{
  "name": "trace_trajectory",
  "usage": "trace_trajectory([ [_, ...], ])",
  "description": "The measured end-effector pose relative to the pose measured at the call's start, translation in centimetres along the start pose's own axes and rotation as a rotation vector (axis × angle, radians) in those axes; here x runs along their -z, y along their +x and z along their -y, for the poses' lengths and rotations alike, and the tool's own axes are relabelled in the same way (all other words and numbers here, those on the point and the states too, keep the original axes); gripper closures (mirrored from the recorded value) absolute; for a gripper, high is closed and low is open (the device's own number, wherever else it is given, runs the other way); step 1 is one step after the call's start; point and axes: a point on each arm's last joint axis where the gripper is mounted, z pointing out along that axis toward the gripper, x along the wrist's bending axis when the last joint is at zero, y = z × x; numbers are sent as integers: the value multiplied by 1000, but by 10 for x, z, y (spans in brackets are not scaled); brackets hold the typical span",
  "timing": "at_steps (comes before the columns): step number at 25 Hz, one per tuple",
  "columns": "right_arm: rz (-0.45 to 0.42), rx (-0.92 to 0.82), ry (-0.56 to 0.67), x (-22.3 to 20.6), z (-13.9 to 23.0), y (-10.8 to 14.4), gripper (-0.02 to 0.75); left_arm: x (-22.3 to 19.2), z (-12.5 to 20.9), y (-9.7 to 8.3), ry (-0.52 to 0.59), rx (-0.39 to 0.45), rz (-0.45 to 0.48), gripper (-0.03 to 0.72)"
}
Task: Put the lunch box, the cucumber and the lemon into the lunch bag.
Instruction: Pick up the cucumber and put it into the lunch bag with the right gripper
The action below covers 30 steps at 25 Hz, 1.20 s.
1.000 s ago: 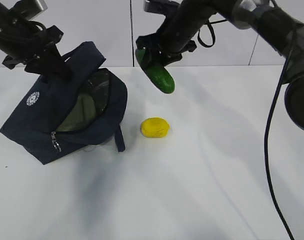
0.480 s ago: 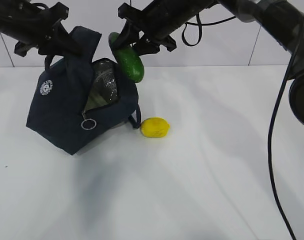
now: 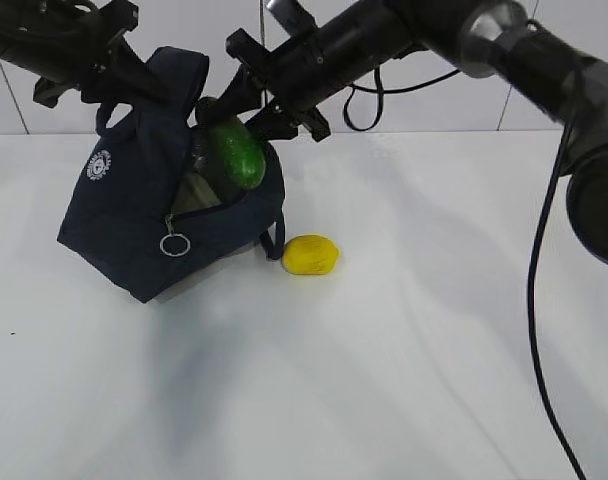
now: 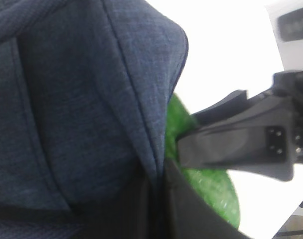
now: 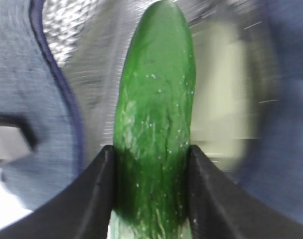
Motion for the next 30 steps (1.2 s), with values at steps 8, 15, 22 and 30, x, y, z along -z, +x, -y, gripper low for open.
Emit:
trace_trajectory([
  [8, -103, -74, 21, -33, 3, -30, 424, 0, 1, 0, 5, -7, 3, 685],
  [15, -93, -75, -78, -35, -6, -34, 339, 0, 1, -1, 15, -13, 9, 685],
  [22, -96, -66, -46, -40, -2, -33, 215, 0, 1, -1, 15, -19, 9, 685],
  [30, -70, 88, -63, -7, -12, -22, 206, 10, -4, 12, -9, 3, -10, 685],
])
